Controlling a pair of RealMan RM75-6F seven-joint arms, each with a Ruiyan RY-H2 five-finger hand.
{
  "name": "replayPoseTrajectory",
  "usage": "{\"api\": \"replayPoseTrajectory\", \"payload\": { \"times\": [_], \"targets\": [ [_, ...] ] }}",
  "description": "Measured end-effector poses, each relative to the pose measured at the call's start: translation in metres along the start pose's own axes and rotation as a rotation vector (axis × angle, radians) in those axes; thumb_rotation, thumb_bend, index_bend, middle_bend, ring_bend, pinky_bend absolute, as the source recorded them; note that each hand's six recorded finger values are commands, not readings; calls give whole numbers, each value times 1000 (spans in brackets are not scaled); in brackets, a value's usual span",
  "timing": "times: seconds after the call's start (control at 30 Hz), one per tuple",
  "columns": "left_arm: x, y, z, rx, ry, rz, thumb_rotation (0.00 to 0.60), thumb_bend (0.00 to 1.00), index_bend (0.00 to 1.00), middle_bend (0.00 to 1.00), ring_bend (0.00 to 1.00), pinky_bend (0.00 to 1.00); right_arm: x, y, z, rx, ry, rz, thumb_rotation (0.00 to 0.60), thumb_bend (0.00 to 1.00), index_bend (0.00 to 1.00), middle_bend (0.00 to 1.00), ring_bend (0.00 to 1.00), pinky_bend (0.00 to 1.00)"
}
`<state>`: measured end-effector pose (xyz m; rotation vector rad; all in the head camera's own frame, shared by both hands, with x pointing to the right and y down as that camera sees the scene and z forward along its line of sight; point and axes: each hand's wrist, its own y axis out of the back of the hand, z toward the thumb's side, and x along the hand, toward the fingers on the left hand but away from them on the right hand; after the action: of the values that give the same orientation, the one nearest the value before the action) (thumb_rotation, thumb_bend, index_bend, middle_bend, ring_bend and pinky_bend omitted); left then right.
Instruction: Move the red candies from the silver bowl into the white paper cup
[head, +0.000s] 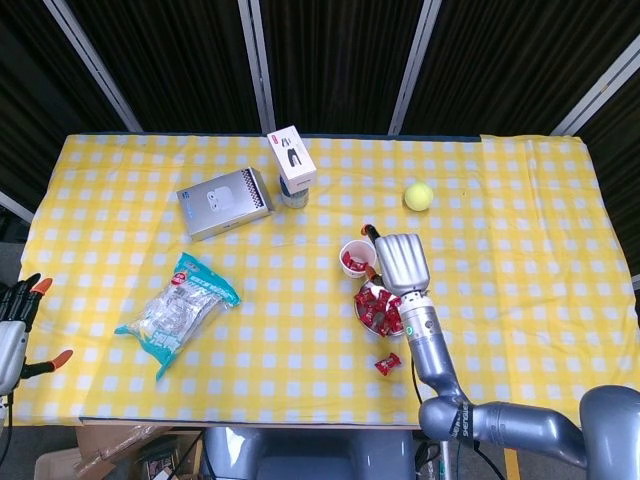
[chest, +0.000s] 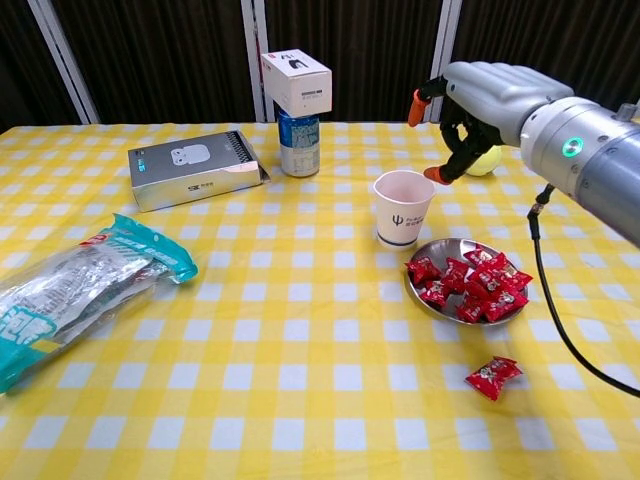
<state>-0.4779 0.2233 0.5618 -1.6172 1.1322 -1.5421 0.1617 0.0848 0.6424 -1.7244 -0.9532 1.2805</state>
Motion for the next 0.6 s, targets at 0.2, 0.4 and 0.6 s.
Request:
{"api": "replayPoseTrajectory", "payload": {
  "times": [0.2,0.4,0.6],
  "targets": [
    [0,1,0,-2,-6,4,600,38,0,0,0,0,48,5,-1,74,129,37,600,298,372,790,895,906],
    [-1,0,3,8,-11,7,600,39,0,0,0,0,106,-16,-16,132,221,135,600,289,430,790,895,906],
    [-1,-1,6,22,-18,12,600,38,0,0,0,0,148,-40,-37,137,241,217,600,288,430,790,895,906]
  ]
}}
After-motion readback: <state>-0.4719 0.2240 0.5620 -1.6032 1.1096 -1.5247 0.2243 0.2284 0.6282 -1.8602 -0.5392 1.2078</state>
